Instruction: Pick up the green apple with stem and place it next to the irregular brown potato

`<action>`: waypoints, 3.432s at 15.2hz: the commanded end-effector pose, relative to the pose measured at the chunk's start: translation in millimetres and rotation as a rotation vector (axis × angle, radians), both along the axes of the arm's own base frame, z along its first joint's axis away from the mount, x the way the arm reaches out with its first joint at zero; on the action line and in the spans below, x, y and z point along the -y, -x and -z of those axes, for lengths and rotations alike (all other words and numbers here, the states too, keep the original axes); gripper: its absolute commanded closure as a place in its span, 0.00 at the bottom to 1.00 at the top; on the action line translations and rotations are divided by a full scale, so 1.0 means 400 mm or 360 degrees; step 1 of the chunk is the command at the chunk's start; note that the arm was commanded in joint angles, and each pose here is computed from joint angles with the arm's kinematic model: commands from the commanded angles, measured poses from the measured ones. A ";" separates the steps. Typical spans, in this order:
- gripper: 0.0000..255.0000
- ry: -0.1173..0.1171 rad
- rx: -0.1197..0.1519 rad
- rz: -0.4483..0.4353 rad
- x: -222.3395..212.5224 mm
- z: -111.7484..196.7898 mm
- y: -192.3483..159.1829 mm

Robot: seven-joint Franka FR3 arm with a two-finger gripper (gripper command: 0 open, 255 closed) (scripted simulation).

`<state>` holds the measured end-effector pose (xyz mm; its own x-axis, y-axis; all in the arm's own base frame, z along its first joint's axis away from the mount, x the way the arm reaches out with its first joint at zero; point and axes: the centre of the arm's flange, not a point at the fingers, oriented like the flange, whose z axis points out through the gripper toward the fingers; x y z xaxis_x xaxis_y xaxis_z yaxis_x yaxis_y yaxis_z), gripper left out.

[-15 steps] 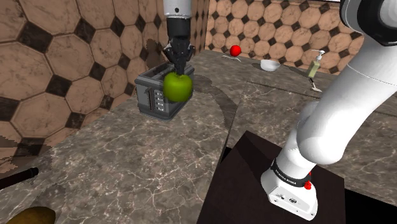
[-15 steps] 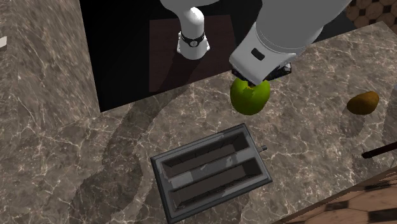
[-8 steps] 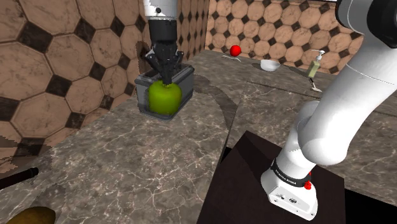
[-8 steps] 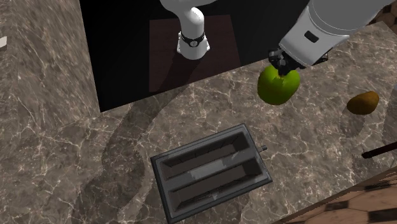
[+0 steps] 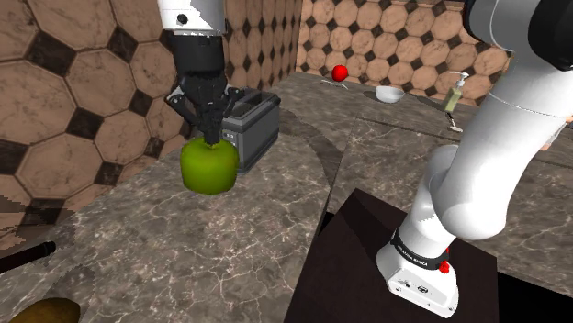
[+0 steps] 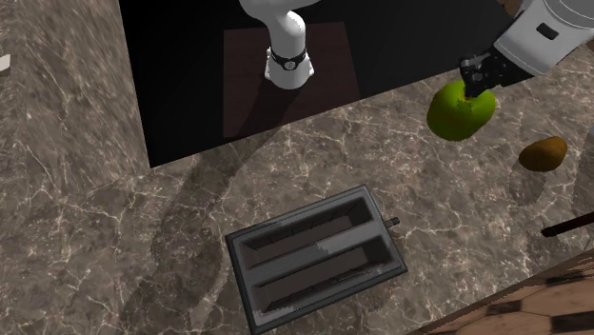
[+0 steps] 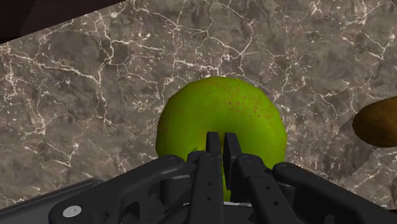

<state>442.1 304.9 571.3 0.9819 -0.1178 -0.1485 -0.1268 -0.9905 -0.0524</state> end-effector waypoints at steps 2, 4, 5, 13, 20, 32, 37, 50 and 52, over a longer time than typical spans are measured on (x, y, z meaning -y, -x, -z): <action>1.00 -0.0001 0.0000 0.0002 -0.099 -0.004 0.025; 1.00 -0.0001 0.0000 0.0002 -0.163 -0.004 0.042; 1.00 -0.0001 0.0000 0.0002 -0.195 -0.004 0.050; 1.00 -0.0001 0.0000 0.0002 -0.451 -0.005 0.115; 1.00 -0.0001 0.0000 0.0002 -0.516 0.061 0.131; 1.00 -0.0001 0.0000 0.0002 -0.516 0.219 0.131; 1.00 -0.0001 0.0000 0.0002 -0.516 0.285 0.131; 1.00 -0.0001 0.0000 0.0002 -0.516 0.414 0.131; 1.00 -0.0001 0.0000 0.0002 -0.516 0.414 0.131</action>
